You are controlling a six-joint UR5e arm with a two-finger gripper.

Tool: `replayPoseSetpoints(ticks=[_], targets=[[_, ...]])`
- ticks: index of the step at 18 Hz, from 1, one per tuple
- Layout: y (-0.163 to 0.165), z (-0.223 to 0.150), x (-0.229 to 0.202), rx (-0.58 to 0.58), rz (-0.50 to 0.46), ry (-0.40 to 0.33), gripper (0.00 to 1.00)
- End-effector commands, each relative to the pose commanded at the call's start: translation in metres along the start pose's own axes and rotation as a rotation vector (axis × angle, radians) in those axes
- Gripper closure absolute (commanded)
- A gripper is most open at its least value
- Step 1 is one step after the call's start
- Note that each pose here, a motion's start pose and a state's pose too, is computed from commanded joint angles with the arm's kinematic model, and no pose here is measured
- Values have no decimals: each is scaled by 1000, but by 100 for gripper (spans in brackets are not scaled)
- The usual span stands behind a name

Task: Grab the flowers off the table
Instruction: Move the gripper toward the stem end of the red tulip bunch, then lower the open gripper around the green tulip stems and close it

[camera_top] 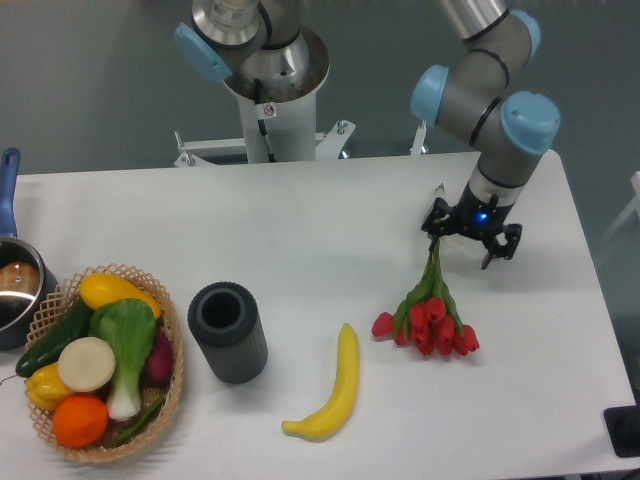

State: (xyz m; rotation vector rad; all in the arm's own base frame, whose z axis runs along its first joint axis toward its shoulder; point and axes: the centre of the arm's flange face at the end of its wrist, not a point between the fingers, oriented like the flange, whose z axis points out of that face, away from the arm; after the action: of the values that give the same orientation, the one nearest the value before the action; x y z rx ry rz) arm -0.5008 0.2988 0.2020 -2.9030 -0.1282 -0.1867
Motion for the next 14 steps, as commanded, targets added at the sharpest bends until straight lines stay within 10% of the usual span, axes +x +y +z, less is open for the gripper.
replayPoseSetpoints(ticks=[14], targets=[[9, 3, 12, -114, 2, 64, 1]])
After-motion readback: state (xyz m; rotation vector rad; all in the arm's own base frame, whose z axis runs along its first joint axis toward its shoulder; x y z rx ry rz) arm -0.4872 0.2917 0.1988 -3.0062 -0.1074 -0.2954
